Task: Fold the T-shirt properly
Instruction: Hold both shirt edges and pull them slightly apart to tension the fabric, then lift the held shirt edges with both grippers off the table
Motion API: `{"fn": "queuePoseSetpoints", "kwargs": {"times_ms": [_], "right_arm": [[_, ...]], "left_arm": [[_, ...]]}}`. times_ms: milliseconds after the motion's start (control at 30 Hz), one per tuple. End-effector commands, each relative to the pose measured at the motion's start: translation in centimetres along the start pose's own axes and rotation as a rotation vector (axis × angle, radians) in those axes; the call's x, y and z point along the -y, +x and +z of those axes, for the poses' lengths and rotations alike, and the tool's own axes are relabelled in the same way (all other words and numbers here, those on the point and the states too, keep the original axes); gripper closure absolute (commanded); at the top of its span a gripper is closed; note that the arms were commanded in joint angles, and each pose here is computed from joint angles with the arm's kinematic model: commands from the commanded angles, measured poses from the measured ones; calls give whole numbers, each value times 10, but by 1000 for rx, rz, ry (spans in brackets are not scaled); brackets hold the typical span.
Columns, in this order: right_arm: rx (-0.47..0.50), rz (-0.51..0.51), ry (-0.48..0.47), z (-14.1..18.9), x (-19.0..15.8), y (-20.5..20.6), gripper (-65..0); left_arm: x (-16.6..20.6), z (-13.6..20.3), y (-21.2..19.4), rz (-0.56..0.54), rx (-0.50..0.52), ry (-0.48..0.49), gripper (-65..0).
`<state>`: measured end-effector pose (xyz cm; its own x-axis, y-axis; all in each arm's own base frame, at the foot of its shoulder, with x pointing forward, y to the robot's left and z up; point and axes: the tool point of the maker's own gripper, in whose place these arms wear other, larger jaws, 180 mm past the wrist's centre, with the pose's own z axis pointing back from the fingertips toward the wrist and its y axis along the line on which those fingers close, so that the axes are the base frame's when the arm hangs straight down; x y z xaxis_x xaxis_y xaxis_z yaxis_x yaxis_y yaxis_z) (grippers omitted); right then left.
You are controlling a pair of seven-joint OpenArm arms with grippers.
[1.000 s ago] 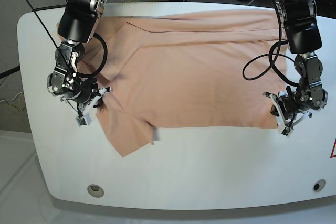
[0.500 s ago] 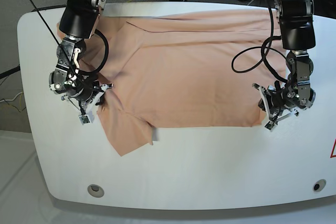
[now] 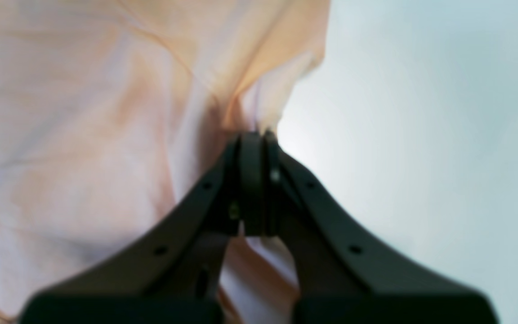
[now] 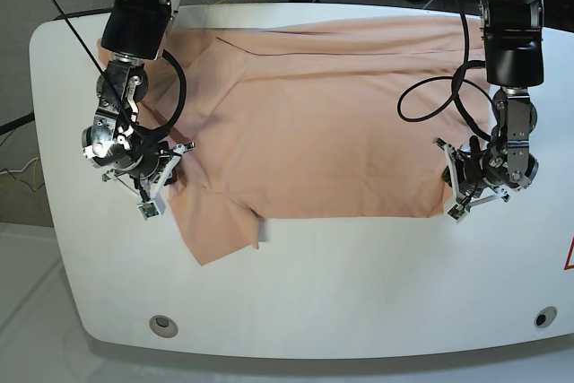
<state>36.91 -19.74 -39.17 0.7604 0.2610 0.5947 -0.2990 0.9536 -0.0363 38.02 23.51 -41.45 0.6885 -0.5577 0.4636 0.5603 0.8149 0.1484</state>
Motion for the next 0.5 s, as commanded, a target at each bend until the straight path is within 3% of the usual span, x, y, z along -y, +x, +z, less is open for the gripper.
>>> {"fn": "queuePoseSetpoints", "kwargs": {"times_ms": [0,467], "right_arm": [[60,19,-29,12,8,24,0],[29,50,-75,29,10,12,0]], "left_arm": [[-20,12,13,-17,31,45,-25],[-37,29,13,-79,24,98,-25]]}}
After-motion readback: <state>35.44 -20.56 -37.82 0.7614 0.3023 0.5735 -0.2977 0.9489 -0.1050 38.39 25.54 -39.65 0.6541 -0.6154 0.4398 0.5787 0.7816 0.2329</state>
